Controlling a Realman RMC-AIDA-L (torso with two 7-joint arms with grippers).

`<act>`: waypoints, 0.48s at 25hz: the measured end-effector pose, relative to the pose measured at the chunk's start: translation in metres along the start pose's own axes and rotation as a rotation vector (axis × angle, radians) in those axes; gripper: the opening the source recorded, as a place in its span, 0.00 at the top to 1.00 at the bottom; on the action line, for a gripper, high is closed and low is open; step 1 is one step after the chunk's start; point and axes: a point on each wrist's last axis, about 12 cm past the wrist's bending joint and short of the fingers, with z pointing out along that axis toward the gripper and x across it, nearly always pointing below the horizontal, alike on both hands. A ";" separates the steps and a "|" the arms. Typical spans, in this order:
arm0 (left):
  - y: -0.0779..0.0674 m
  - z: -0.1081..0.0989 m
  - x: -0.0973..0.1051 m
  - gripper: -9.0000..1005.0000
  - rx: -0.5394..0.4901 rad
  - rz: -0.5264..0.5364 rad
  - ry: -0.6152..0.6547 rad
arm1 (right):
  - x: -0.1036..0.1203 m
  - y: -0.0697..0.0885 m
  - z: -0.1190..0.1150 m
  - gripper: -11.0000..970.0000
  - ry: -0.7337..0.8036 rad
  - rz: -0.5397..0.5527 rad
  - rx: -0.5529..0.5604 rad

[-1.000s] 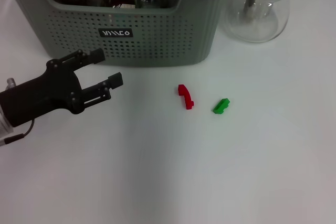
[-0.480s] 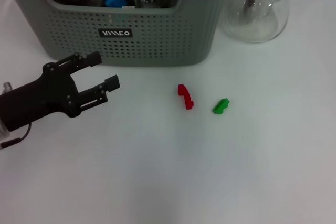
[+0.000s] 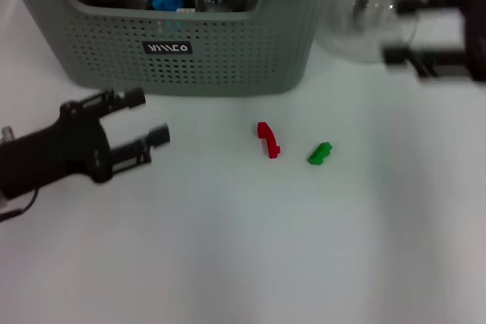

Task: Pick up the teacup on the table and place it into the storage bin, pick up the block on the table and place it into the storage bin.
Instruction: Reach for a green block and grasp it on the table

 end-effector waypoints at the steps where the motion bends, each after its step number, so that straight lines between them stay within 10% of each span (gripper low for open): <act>1: -0.001 -0.002 0.000 0.27 0.019 0.005 0.020 | 0.009 0.003 -0.008 0.29 0.043 0.018 0.000; 12: -0.006 -0.006 -0.004 0.27 0.215 -0.028 0.177 | 0.020 -0.014 0.016 0.30 0.486 0.225 0.041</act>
